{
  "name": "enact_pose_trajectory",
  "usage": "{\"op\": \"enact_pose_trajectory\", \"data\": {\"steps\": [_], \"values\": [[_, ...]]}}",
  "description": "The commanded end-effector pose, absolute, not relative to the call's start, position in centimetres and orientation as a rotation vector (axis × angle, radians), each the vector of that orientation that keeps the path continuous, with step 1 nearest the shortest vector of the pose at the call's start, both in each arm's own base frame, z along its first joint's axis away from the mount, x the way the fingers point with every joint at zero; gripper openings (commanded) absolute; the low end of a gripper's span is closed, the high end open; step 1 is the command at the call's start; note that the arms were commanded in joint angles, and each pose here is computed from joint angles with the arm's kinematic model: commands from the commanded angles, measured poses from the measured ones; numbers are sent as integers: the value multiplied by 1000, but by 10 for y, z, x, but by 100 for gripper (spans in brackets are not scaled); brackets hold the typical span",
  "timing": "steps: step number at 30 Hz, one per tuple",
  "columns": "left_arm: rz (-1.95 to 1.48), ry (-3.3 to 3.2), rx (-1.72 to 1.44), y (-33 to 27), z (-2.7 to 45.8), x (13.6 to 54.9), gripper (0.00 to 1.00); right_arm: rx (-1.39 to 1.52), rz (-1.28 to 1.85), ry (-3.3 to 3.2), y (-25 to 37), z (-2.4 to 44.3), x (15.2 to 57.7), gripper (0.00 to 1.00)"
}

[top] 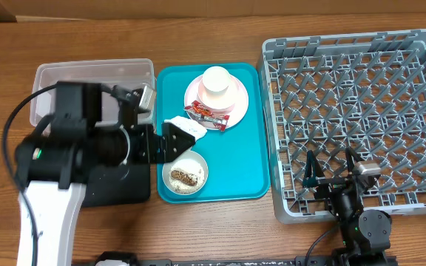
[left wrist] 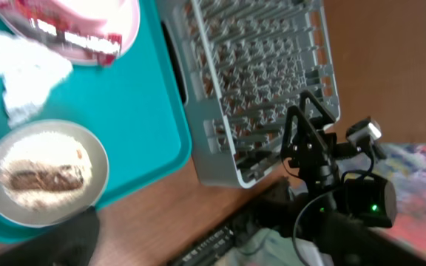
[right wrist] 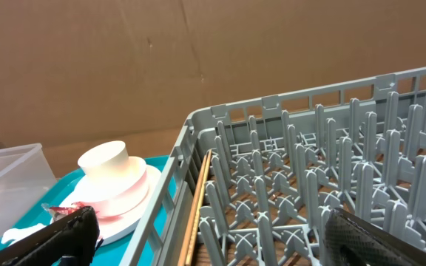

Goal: Sort waste into correct bins and load items into the dishwasher
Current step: 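Reach the left gripper to the white tissue on the teal tray and grasp it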

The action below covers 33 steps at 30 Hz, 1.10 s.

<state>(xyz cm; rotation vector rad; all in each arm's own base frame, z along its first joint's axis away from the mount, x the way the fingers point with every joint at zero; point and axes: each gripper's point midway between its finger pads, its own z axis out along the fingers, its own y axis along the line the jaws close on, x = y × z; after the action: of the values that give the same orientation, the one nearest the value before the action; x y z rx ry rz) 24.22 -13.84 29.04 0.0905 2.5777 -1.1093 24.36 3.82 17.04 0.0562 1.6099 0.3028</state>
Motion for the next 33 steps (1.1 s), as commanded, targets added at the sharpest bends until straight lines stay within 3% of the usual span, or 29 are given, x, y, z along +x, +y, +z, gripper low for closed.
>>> {"op": "enact_pose_trajectory", "data": {"steps": [1, 2, 9, 16, 23, 32, 33], "values": [[-1183, 2625, 77, -148, 283, 252, 20, 58, 304, 1601, 38, 170, 244, 100], [-1178, 2656, 65, -149, 276, 255, 4, 58, 304, 1602, 38, 170, 244, 100], [-650, 2873, -149, -143, 220, 269, 4, 58, 304, 1602, 38, 170, 244, 100], [-201, 2588, -245, -136, 231, 317, 4, 58, 304, 1602, 38, 170, 244, 100], [-49, 2531, -271, -132, 217, 344, 4, 58, 304, 1602, 38, 170, 244, 100], [61, 2681, -308, -138, 145, 365, 15, 58, 304, 1602, 38, 170, 244, 100], [74, 2695, -306, -138, 138, 366, 24, 58, 304, 1602, 38, 170, 244, 100]]}}
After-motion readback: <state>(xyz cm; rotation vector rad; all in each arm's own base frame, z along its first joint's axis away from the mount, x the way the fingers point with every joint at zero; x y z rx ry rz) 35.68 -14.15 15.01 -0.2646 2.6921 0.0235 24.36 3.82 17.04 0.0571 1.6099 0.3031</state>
